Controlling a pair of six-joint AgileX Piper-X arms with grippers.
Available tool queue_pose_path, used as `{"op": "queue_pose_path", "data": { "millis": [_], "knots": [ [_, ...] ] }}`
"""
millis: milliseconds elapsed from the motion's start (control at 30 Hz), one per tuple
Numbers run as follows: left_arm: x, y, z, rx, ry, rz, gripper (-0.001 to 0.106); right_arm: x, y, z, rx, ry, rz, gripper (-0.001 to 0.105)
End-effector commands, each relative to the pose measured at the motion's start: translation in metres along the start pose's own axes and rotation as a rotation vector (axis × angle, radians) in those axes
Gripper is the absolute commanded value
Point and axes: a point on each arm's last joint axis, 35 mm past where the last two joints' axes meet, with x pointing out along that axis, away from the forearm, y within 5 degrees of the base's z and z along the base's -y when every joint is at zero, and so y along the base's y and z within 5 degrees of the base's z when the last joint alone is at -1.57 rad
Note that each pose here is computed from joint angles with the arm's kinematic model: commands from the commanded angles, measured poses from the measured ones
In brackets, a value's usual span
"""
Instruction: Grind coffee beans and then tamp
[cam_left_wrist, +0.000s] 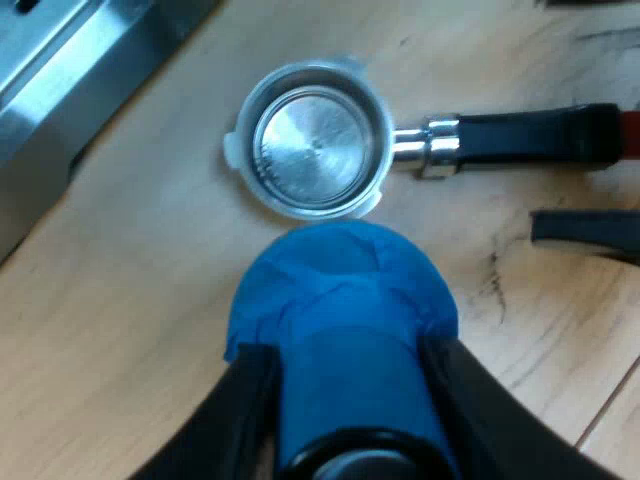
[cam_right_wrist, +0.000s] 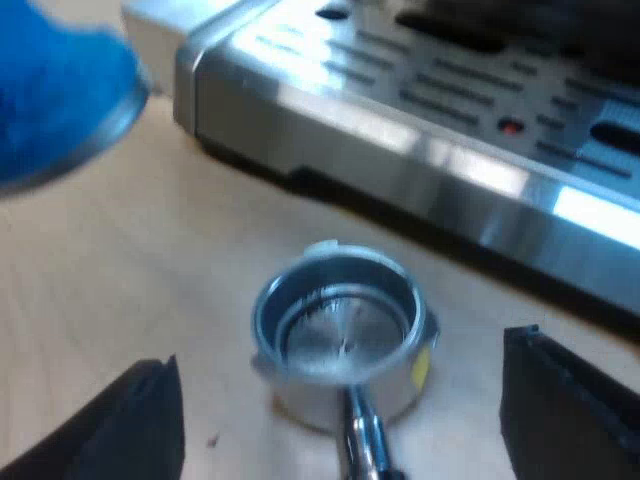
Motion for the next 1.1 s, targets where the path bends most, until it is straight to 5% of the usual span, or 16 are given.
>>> {"op": "queue_pose_path", "data": {
  "millis": [33, 500, 1100],
  "knots": [
    [-0.003, -0.001, 0.003, 0.005, -0.030, 0.012, 0.000, -0.003, 0.000, -0.007, 0.040, 0.012, 0.042, 0.067],
    [0.001, -0.002, 0.010, 0.017, -0.072, -0.007, 0.000, -0.003, -0.001, -0.011, 0.026, 0.014, 0.042, 0.067],
    [0.039, -0.002, 0.038, 0.046, 0.056, -0.060, 0.000, -0.003, -0.001, -0.011, 0.033, 0.014, 0.048, 0.067]
  ]
}}
